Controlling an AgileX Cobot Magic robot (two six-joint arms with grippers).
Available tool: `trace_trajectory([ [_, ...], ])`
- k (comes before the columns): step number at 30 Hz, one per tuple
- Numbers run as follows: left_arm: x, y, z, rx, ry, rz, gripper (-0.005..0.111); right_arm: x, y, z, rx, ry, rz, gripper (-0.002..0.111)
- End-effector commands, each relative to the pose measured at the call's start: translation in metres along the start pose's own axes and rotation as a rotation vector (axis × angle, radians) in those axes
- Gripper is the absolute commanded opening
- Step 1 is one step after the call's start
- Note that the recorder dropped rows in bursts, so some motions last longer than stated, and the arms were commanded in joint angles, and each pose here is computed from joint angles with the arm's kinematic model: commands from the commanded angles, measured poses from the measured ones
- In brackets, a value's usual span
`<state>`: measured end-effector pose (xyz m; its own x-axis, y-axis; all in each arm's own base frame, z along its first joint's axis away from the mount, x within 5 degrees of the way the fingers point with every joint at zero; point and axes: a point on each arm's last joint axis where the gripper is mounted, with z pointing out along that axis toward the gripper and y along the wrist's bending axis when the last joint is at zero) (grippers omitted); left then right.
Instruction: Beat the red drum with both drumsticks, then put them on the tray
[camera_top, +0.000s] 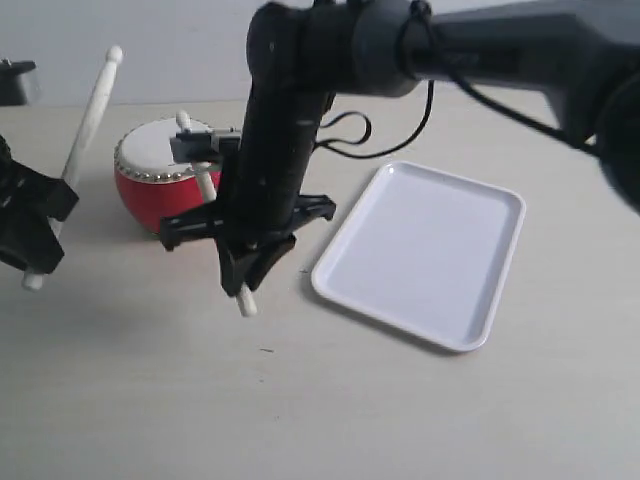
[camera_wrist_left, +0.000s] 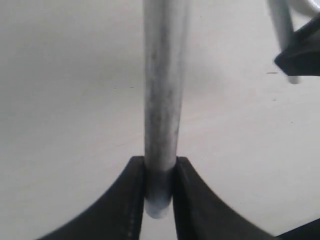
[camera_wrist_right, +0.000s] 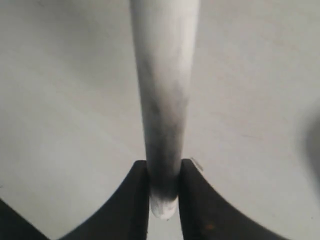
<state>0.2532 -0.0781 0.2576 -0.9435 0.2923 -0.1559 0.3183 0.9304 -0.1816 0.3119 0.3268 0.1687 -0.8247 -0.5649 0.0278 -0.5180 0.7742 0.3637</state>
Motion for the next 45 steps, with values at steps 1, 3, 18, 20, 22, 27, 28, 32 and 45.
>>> trace_trajectory([
  [1,-0.003,0.013,0.063,0.014,0.173,-0.046,0.000,0.014,0.026,-0.074,-0.025,-0.196,-0.075,0.000],
  [3,-0.004,0.019,0.089,0.020,0.278,-0.057,0.000,0.017,0.031,-0.093,-0.017,-0.272,-0.097,0.000],
  [18,-0.002,-0.001,-0.002,0.018,-0.017,0.006,0.000,-0.004,-0.009,0.023,-0.005,0.043,-0.013,0.000],
  [20,-0.005,0.002,0.009,0.011,-0.025,-0.003,0.000,0.000,0.000,-0.001,-0.002,-0.001,-0.039,0.000],
  [22,-0.008,0.006,0.027,0.009,0.007,-0.011,0.000,0.004,0.009,-0.029,0.001,-0.062,-0.066,0.000],
  [27,-0.014,0.017,0.085,0.032,0.198,-0.049,0.000,0.023,0.030,-0.094,0.001,-0.220,-0.131,0.000],
  [28,-0.014,0.019,0.095,0.035,0.232,-0.056,0.000,0.025,0.032,-0.102,0.011,-0.246,-0.142,0.000],
  [32,-0.015,0.022,0.114,0.047,0.308,-0.072,0.000,0.028,0.032,-0.111,0.037,-0.274,-0.155,0.000],
  [45,-0.005,-0.002,0.011,0.066,0.114,0.002,0.000,-0.005,-0.002,0.037,-0.135,0.073,-0.039,0.000],
])
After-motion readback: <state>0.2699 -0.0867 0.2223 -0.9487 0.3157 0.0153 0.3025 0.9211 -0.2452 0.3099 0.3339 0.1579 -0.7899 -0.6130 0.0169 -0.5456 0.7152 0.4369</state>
